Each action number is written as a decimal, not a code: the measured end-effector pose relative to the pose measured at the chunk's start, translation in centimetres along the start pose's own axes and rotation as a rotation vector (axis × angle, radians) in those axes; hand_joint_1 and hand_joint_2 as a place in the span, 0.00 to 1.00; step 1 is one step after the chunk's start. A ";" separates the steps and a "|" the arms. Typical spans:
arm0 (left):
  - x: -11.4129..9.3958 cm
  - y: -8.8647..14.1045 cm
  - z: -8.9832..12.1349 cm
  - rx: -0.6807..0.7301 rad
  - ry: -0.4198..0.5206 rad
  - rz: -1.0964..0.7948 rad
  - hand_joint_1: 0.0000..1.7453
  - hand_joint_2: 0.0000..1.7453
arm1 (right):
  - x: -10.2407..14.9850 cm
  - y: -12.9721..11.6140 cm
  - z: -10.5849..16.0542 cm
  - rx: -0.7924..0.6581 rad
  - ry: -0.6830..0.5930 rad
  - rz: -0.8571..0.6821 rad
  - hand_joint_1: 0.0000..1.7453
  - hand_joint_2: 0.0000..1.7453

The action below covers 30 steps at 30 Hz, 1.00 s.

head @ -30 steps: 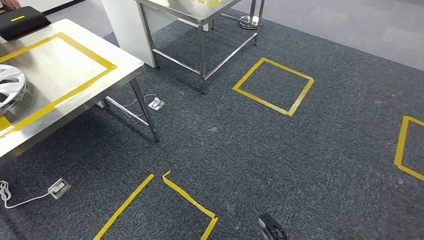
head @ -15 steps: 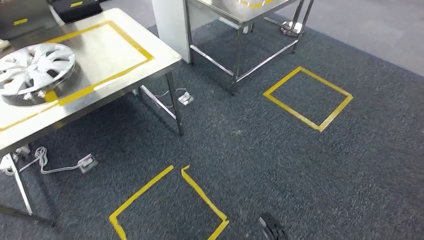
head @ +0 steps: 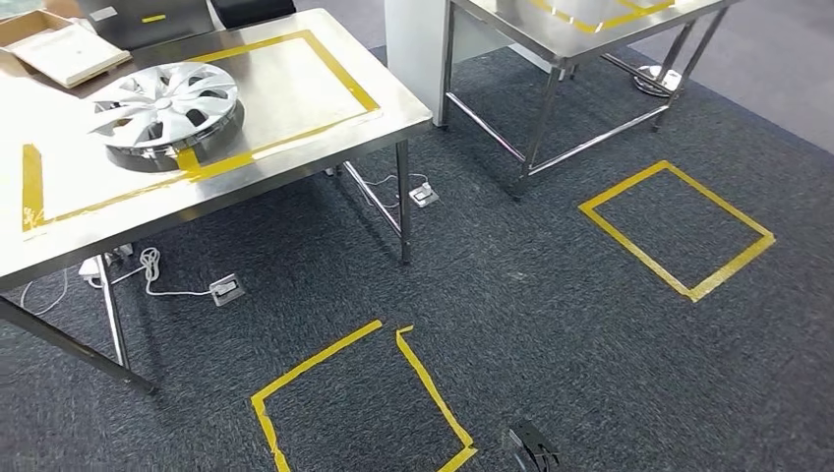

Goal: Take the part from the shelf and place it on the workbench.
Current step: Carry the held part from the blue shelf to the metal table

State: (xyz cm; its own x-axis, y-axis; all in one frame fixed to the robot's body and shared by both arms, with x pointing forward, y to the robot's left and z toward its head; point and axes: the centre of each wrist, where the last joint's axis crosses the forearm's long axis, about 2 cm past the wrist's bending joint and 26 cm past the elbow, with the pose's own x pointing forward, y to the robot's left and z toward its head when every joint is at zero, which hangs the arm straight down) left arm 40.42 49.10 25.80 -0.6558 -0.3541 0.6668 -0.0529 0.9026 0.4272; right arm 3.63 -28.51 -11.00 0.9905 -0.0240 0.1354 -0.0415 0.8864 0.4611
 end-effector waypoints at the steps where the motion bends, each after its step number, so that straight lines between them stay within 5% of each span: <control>1: 0.0 -0.1 -0.1 -0.001 -0.001 0.001 1.00 1.00 | 0.0 0.0 0.0 0.000 0.000 0.000 0.00 0.00; 30: -0.3 -0.9 -0.9 -0.006 0.006 0.018 1.00 1.00 | 0.1 0.0 0.0 0.001 -0.014 -0.012 0.00 0.00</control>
State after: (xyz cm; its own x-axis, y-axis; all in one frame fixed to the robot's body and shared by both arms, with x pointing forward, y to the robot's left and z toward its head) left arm 41.29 48.20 25.77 -0.6522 -0.3395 0.6778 -0.0370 0.9073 0.4189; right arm 3.72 -28.48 -10.99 0.9891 -0.0414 0.1417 -0.0294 0.8854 0.4639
